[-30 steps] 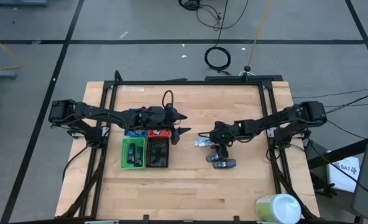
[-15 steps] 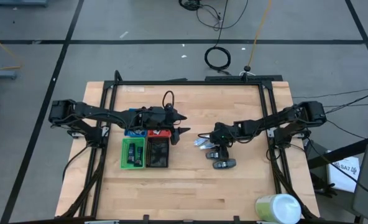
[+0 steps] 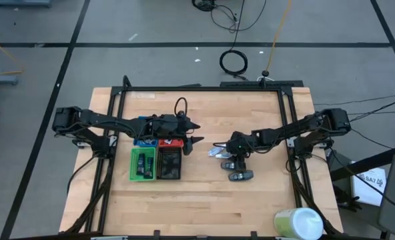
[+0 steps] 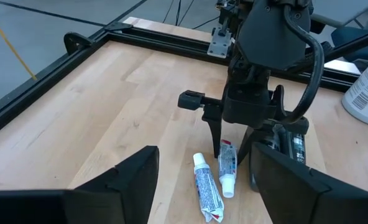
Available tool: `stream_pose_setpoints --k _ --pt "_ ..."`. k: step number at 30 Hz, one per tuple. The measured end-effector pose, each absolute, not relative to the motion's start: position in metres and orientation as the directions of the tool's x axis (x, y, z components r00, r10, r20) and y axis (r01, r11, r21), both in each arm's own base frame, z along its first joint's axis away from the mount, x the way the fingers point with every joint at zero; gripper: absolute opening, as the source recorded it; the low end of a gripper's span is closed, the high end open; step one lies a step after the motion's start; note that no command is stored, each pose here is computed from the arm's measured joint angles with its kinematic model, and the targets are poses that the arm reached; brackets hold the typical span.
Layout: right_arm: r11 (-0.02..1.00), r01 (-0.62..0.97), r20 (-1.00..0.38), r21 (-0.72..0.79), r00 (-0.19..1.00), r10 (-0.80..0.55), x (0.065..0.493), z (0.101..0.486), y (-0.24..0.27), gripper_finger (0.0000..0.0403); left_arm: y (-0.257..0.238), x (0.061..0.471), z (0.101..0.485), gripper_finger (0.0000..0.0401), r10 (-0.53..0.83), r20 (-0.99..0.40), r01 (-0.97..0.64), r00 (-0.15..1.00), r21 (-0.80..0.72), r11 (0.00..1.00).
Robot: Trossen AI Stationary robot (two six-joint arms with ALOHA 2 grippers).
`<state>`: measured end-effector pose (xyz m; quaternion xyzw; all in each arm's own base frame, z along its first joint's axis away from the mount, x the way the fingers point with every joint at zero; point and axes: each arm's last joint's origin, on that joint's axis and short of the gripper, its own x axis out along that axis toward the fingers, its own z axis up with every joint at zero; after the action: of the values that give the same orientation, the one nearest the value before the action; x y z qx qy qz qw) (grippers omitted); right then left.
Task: Pick & Place Travel size toiletries
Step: Put the bottom white toothpaste into the red bin
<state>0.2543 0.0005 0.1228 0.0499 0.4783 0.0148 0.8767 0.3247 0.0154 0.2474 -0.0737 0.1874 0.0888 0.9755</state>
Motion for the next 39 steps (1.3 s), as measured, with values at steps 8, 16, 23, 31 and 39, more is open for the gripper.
stream_pose_setpoints --k 8,16,23,31,39 --pt "0.990 0.073 -0.874 0.123 0.480 0.073 0.248 0.120 0.000 0.0096 0.015 0.324 0.245 0.0244 0.145 -0.403 -0.210 0.904 -0.122 0.970" --pt "0.990 0.064 -0.871 0.123 0.485 0.077 0.246 0.123 0.001 0.0037 0.015 0.323 0.244 0.0243 0.144 -0.409 -0.209 0.901 -0.118 0.971" --pt "0.991 0.050 -0.808 0.126 0.584 0.073 0.244 0.145 0.000 0.0030 0.015 0.324 0.244 0.0243 0.145 -0.407 -0.211 0.902 -0.123 0.970" --pt "0.991 0.019 -0.649 0.129 0.758 0.070 0.247 0.179 0.000 0.0024 0.018 0.323 0.245 0.0244 0.229 -0.396 -0.295 0.889 -0.113 0.949" --pt "0.997 -0.036 -0.488 0.075 0.870 0.068 0.258 0.194 0.000 0.0024 0.011 0.326 0.244 0.0244 0.127 -0.393 -0.178 0.911 -0.096 0.979"
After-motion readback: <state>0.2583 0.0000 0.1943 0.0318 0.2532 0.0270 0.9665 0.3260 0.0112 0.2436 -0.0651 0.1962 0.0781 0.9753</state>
